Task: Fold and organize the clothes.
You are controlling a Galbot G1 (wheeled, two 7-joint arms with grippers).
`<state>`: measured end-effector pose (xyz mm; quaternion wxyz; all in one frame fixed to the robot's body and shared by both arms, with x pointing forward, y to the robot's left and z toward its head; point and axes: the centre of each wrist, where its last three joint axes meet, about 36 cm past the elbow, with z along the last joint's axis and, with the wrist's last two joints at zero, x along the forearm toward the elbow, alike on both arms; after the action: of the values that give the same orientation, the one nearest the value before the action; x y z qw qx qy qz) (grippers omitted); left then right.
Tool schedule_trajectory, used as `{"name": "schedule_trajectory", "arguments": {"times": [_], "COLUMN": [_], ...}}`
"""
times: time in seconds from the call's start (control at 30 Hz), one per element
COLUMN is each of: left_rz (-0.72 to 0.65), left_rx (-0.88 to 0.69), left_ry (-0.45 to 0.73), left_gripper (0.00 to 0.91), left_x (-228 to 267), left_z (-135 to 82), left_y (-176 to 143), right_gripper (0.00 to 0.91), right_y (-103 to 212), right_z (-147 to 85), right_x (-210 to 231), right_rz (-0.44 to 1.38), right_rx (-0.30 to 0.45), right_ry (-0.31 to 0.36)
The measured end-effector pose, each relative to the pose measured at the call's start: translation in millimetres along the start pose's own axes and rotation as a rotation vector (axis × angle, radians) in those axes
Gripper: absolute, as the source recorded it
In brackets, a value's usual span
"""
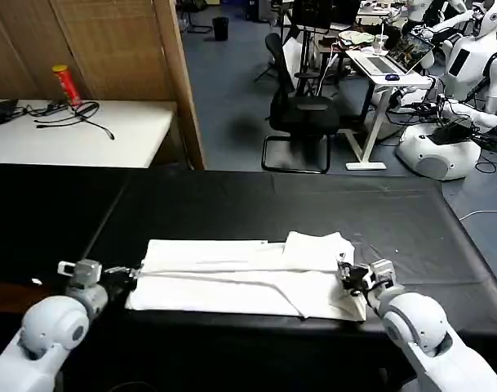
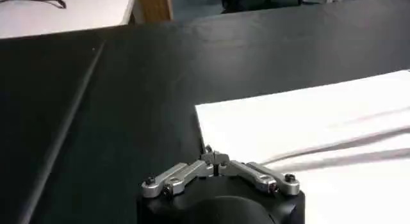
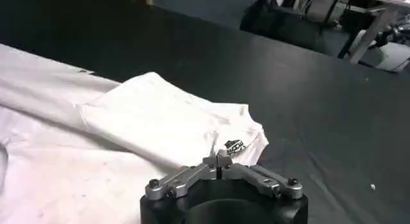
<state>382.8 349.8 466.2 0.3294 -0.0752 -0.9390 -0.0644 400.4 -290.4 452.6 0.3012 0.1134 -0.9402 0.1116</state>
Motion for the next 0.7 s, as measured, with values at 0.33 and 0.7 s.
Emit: {"name": "schedule_trajectory", "arguments": {"times": [0.33, 0.7], "left_rz": [-0.059, -0.029], "left_rx": [-0.026, 0.072], "left_ry": [-0.029, -0.122], "left_gripper": [0.878, 0.878], "left_x": [13.1, 18.3], "left_z": [-1.8, -28.4], "left_y": [-9.0, -5.1], "right_gripper": [0.878, 0.878], "right_y": [-6.7, -26.3], "right_z": [-12.4, -32.6], "right_x": [18.4, 2.3], "right_rz": [0.011, 0.103], "right_rx": [-0.031, -0.128], "right_ry": [-0.045, -0.109]}}
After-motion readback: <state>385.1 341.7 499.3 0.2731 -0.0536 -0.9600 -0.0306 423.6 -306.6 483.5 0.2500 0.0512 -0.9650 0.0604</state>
